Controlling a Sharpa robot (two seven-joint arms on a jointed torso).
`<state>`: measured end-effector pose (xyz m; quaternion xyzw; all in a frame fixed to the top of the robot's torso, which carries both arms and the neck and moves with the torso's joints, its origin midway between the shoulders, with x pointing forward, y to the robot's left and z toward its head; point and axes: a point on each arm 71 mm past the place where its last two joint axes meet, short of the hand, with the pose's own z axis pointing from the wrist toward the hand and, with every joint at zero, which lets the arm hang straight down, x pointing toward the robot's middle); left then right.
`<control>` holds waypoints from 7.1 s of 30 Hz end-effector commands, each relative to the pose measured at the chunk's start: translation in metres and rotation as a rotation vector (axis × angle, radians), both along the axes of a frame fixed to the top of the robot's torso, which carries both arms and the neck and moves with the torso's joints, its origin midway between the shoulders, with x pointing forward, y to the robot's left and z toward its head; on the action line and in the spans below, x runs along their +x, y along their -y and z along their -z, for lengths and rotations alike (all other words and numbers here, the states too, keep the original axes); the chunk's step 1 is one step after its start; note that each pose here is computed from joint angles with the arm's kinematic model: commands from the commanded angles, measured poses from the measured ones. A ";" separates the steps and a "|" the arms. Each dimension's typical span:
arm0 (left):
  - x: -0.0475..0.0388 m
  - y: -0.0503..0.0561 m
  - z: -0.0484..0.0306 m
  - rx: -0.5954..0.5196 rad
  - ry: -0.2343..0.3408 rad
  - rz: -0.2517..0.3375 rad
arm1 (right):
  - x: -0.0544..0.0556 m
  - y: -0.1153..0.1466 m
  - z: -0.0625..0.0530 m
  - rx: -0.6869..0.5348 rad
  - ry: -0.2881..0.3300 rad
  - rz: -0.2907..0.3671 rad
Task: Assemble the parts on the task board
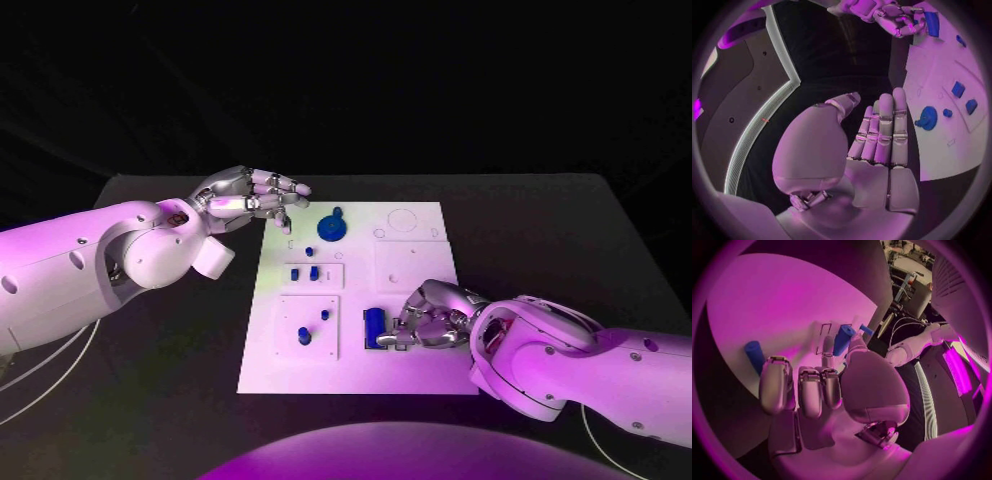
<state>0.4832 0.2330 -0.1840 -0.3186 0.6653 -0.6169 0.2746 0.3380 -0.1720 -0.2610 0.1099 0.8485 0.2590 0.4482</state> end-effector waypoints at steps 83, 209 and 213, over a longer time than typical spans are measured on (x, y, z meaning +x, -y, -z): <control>-0.0036 -0.003 0.0038 -0.029 0.014 -0.032 | -0.008 0.075 0.019 -0.232 0.135 0.035; -0.0048 -0.004 0.0052 -0.009 0.000 -0.022 | -0.005 0.020 0.006 0.032 0.040 0.089; -0.0042 -0.004 0.0052 -0.011 0.004 -0.024 | -0.003 0.019 0.000 0.039 0.066 0.063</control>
